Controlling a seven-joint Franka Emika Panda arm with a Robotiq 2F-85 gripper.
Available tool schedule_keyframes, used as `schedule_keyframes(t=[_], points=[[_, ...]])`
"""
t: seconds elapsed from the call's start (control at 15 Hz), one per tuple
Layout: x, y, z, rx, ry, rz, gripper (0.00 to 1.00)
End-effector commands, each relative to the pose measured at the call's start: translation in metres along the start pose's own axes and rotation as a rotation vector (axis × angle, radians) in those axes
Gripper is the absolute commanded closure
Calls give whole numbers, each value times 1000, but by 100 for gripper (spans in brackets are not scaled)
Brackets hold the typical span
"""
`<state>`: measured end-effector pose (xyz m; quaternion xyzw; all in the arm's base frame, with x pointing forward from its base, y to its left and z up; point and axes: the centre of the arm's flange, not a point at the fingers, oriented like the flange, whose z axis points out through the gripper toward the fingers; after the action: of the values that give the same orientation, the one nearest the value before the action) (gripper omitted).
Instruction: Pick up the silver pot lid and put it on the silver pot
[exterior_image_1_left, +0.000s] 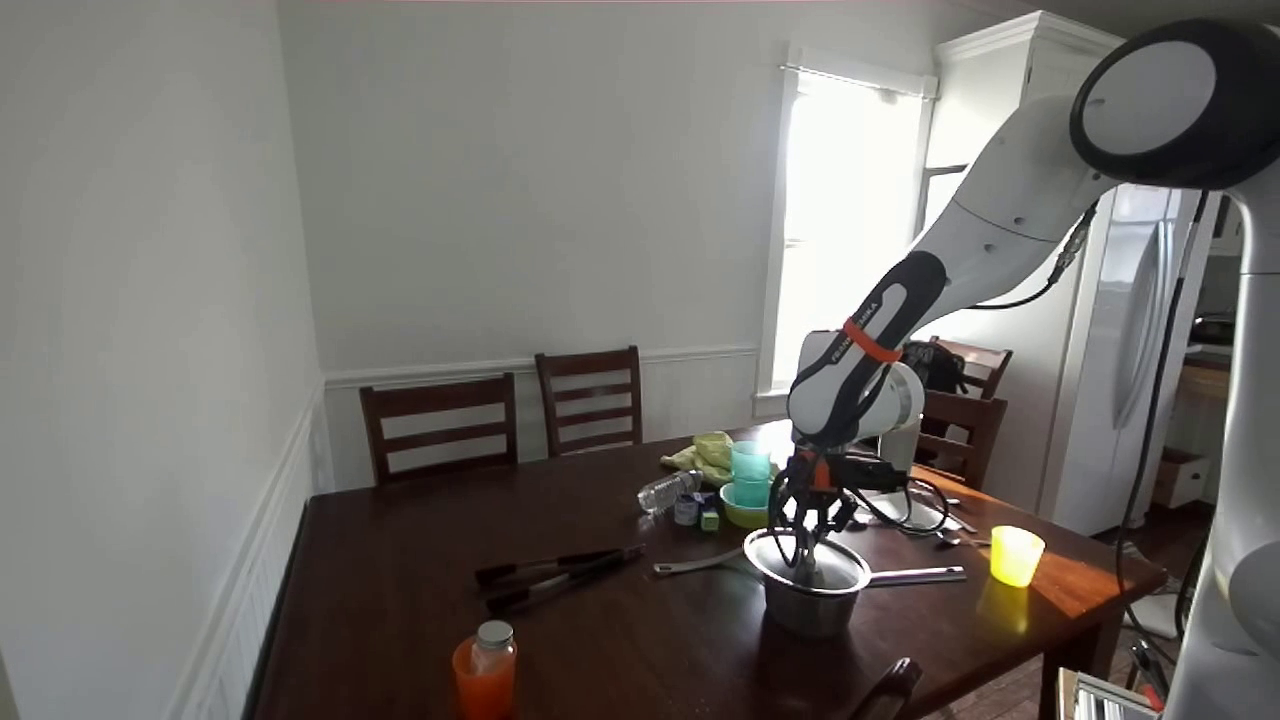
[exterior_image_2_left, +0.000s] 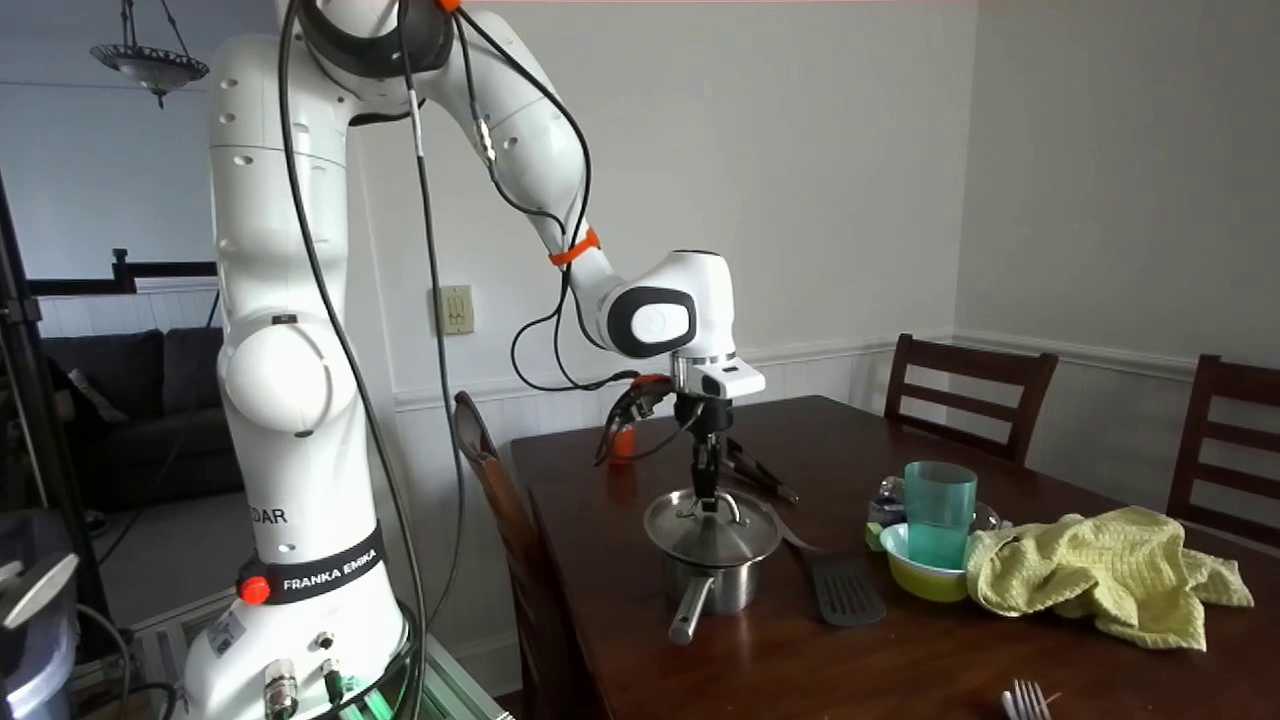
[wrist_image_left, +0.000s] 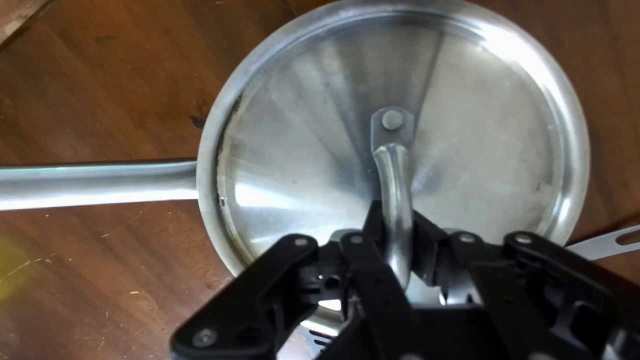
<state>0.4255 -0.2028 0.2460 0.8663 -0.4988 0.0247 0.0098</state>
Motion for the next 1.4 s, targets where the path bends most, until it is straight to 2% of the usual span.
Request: schedule_keyframes(t=[0.0, 0.47, 0.6, 0.67, 0.73, 1.07, 1.27, 1.33], points=[[-4, 4, 8, -9, 33, 15, 98], [-4, 7, 17, -15, 30, 15, 95], [-4, 8, 16, -15, 29, 12, 85], [-4, 7, 16, -15, 30, 12, 69], [-4, 8, 16, -15, 30, 11, 60], [-4, 8, 15, -14, 31, 13, 28], [-1, 11, 9, -9, 35, 18, 6], [0, 12, 6, -6, 34, 18, 2]])
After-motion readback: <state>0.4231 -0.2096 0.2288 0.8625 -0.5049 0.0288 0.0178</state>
